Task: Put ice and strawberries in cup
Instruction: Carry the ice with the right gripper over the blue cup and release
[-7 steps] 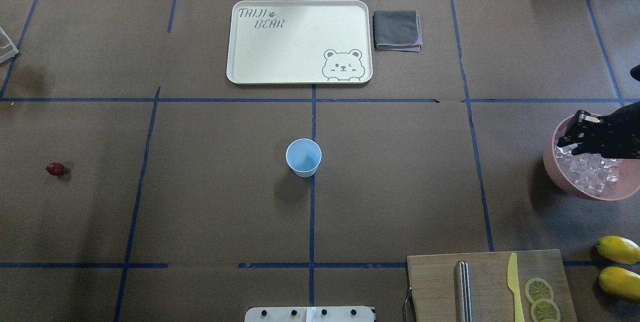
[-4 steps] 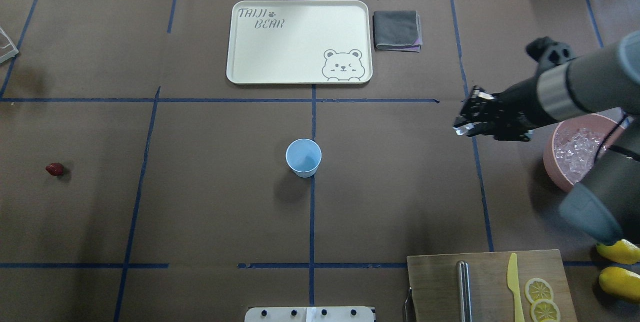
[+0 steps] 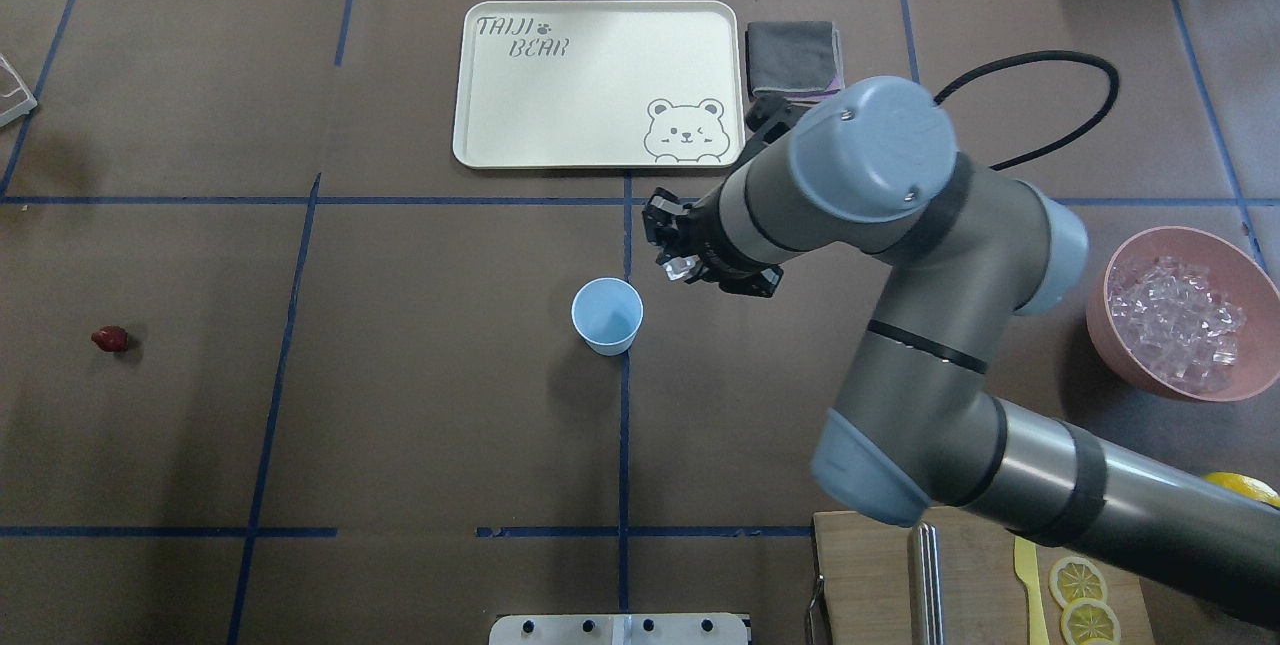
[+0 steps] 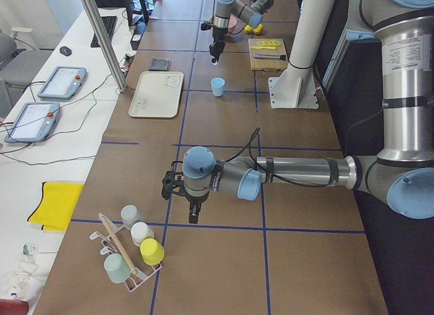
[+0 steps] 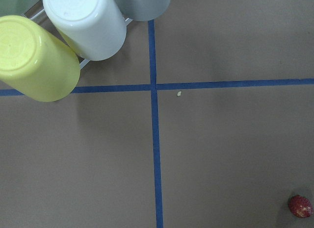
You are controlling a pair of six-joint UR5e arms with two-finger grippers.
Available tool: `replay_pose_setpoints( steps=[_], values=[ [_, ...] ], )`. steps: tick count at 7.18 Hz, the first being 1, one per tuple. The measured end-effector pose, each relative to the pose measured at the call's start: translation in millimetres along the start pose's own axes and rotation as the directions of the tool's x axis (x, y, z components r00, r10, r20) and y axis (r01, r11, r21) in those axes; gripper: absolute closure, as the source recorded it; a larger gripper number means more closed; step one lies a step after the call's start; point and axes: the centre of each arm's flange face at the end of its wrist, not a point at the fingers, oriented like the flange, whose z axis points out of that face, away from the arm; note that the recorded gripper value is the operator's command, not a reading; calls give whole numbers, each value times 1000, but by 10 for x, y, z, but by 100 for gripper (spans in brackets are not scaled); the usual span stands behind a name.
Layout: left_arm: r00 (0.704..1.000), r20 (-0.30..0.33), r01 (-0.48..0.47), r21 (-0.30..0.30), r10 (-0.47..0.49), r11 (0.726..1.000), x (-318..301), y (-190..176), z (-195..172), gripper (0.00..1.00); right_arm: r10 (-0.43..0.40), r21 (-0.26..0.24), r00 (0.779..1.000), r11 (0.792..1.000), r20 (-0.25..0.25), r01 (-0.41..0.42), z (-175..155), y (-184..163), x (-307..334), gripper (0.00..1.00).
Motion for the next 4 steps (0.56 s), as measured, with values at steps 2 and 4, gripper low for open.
replay_pose_setpoints(
  steps=[2,4],
  values=[
    [1000,0,0,-3,0,1000,7,-2,14,0,-14,6,1000,1000,-23,14,239,247,-74,63],
    [1000,0,21,-3,-21,1000,13,-3,15,0,-20,9,999,1000,-36,20,351,343,-81,46]
  ],
)
